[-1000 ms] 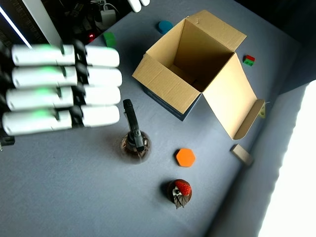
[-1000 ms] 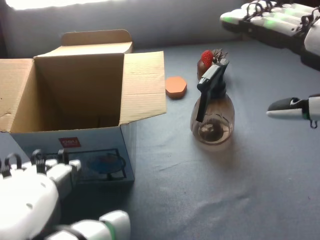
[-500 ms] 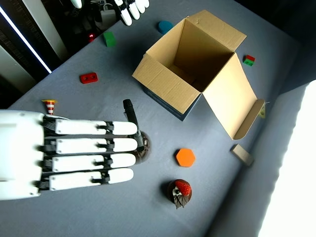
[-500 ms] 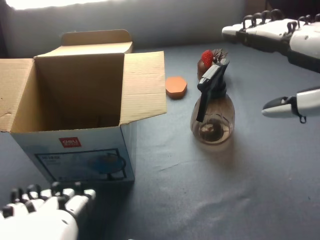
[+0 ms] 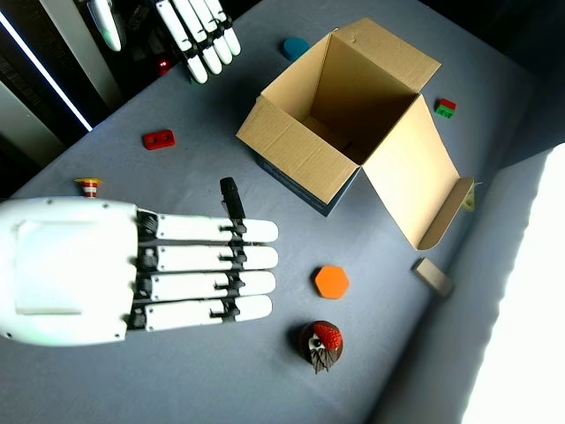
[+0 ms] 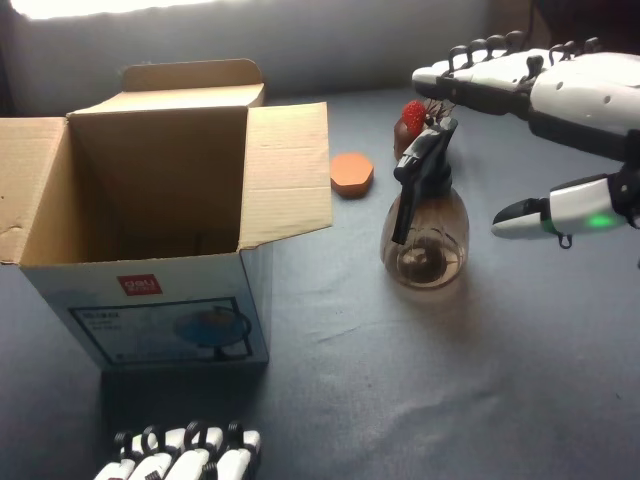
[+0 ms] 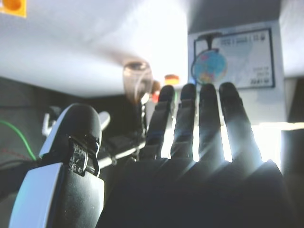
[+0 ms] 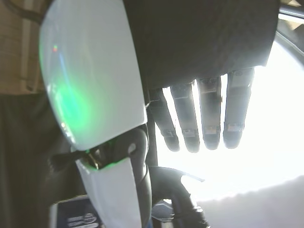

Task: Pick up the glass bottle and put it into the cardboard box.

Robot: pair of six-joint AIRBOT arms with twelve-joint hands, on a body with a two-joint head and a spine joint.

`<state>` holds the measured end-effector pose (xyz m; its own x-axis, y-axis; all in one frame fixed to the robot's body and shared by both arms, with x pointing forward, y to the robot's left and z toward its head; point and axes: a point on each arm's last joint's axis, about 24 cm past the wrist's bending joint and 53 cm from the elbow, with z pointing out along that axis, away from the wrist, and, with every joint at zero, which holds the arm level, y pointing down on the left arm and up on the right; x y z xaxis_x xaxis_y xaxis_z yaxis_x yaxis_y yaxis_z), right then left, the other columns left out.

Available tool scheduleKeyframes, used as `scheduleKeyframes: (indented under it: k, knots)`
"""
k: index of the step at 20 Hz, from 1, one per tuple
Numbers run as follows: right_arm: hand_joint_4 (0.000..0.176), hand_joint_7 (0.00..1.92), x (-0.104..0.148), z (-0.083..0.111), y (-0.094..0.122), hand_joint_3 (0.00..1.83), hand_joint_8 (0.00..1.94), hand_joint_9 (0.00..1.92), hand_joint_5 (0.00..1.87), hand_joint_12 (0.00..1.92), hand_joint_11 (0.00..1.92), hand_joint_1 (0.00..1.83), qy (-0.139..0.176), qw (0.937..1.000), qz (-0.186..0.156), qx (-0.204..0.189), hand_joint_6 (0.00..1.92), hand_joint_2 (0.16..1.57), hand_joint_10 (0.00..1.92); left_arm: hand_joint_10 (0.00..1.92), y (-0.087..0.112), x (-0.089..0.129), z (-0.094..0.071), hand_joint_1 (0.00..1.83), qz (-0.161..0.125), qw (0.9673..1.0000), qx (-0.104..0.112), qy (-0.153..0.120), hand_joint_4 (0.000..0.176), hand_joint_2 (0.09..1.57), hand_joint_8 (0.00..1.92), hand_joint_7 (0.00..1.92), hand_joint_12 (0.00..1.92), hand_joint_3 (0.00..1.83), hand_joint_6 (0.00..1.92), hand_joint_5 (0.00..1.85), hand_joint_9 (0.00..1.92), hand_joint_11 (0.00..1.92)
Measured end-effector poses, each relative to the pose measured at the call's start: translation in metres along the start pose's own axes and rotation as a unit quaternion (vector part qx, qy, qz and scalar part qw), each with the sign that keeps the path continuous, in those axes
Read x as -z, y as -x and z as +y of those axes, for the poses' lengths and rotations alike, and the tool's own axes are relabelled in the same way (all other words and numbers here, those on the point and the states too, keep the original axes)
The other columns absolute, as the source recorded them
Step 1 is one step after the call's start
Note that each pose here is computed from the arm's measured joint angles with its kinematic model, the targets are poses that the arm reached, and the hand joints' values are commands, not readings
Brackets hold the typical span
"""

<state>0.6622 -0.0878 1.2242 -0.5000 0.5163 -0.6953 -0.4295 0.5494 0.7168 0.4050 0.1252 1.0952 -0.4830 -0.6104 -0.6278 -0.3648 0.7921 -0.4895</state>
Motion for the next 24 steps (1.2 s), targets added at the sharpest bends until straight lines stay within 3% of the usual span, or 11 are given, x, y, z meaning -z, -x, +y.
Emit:
scheduleKeyframes:
  k: [2,4,7,11,14,17,24]
  knots:
    - [0.0,0.02,-0.006,0.001,-0.005,0.0,0.0,0.0,0.02,0.0,0.0,1.14,0.001,1.0,0.004,0.001,0.02,1.02,0.0,0.0,0.008,-0.004,-0.006,0.0,-0.019,0.9996,-0.013,-0.014,0.019,1.3,0.0,0.04,0.0,0.01,0.0,0.07,0.0,0.0]
    - [0.0,0.02,-0.013,-0.001,-0.008,0.0,0.0,0.0,0.02,0.0,0.0,1.14,-0.001,1.0,0.005,-0.003,0.02,1.02,0.0,0.0,0.012,-0.01,-0.005,0.0,-0.032,0.9993,-0.009,-0.019,0.019,1.3,0.0,0.04,0.0,0.01,0.0,0.07,0.0,0.0]
    - [0.0,0.02,-0.02,-0.007,-0.006,0.0,0.0,0.0,0.02,0.0,0.0,1.14,-0.009,1.0,0.001,-0.004,0.02,1.02,0.0,0.0,0.008,-0.016,0.01,0.0,-0.028,0.9996,-0.009,0.002,0.019,1.3,0.0,0.04,0.0,0.01,0.0,0.07,0.0,0.0]
    - [0.0,0.02,-0.03,-0.006,-0.013,0.0,0.0,0.0,0.02,0.0,0.0,1.14,-0.005,1.0,0.004,-0.001,0.02,1.02,0.0,0.0,0.014,-0.026,0.01,0.0,-0.046,0.9989,0.006,-0.009,0.018,1.3,0.0,0.04,0.0,0.01,0.0,0.07,0.0,0.0]
    - [0.0,0.02,-0.039,-0.007,-0.016,0.0,0.0,0.0,0.02,0.0,0.0,1.14,-0.006,1.0,0.002,0.005,0.02,1.02,0.0,0.0,0.013,-0.032,0.018,0.0,-0.045,0.999,0.005,0.003,0.018,1.3,0.0,0.04,0.0,0.01,0.0,0.07,0.0,0.0]
    - [0.0,0.02,-0.044,-0.009,-0.018,0.0,0.0,0.0,0.02,0.0,0.0,1.14,-0.007,1.0,0.002,0.004,0.02,1.02,0.0,0.0,0.006,-0.04,0.01,0.0,-0.032,0.9993,0.002,-0.017,0.018,1.3,0.0,0.04,0.0,0.01,0.0,0.07,0.0,0.0]
    - [0.0,0.02,-0.047,-0.01,-0.02,0.0,0.0,0.0,0.02,0.0,0.0,1.15,-0.006,1.0,0.001,0.003,0.02,1.02,0.0,0.0,0.006,-0.052,0.014,0.0,-0.029,0.9993,0.01,-0.019,0.016,1.3,0.0,0.04,0.0,0.01,0.0,0.07,0.0,0.0]
